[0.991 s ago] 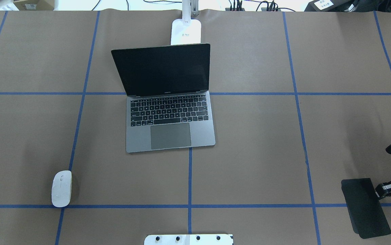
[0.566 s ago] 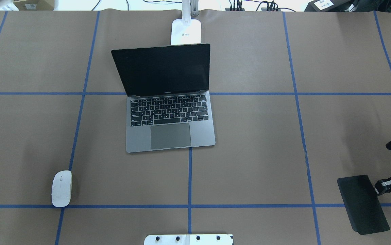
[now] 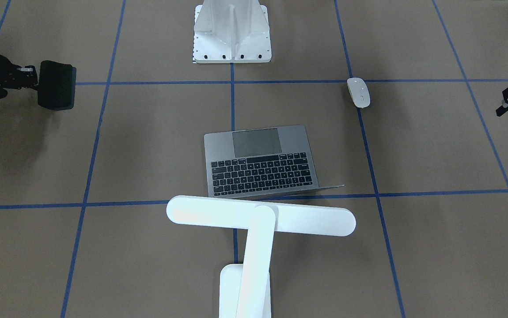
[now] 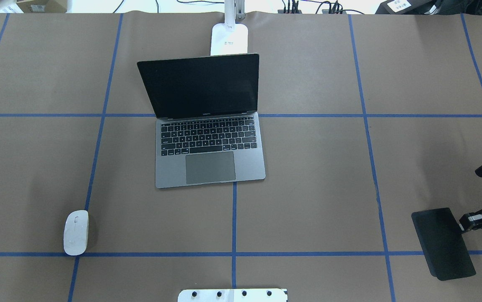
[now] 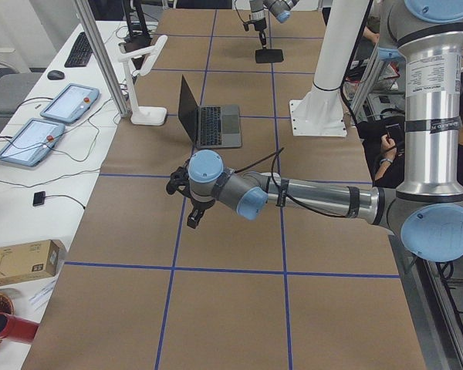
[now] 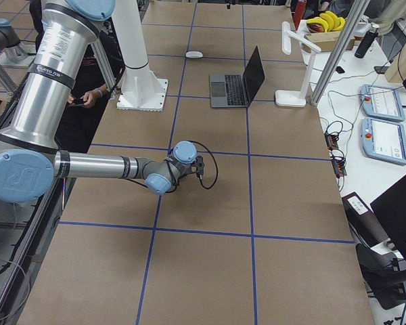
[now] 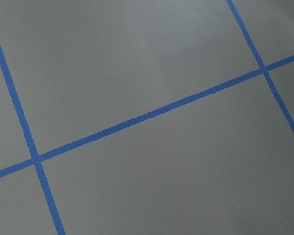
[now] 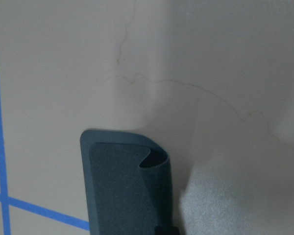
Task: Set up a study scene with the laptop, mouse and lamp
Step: 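Lift the mouse pad and carry it farther from the robot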
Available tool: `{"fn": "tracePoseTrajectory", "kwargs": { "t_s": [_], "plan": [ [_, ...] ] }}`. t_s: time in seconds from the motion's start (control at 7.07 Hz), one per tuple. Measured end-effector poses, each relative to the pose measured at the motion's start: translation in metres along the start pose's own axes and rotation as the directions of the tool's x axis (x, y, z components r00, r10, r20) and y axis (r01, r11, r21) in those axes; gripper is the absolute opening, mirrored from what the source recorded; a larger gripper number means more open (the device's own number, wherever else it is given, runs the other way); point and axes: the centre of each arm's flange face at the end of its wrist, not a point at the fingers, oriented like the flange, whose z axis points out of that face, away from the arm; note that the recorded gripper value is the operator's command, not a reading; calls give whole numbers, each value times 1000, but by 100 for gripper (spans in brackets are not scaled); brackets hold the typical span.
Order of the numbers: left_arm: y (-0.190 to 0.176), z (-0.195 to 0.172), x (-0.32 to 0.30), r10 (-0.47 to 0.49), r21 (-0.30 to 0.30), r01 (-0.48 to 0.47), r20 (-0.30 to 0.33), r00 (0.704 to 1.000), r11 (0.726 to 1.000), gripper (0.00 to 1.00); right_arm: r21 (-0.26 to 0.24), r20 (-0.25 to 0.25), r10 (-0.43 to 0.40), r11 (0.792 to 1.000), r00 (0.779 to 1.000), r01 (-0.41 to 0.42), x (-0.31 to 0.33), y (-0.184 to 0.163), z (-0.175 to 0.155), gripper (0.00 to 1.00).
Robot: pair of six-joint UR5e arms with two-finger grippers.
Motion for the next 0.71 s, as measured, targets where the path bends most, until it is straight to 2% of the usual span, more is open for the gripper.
{"fn": "tracePoseTrajectory", "kwargs": {
  "t_s": [0.28, 0.71],
  "plan": [
    [1, 0, 0, -3, -2, 3, -3, 1000, 1000, 100, 22, 48, 16, 1000, 999, -18, -24, -35, -21, 10],
    [3, 2, 0, -9, -8, 8, -18, 1000, 1000, 100, 62, 141, 40, 997, 989, -49, -60, -89, -75, 10]
  ]
}}
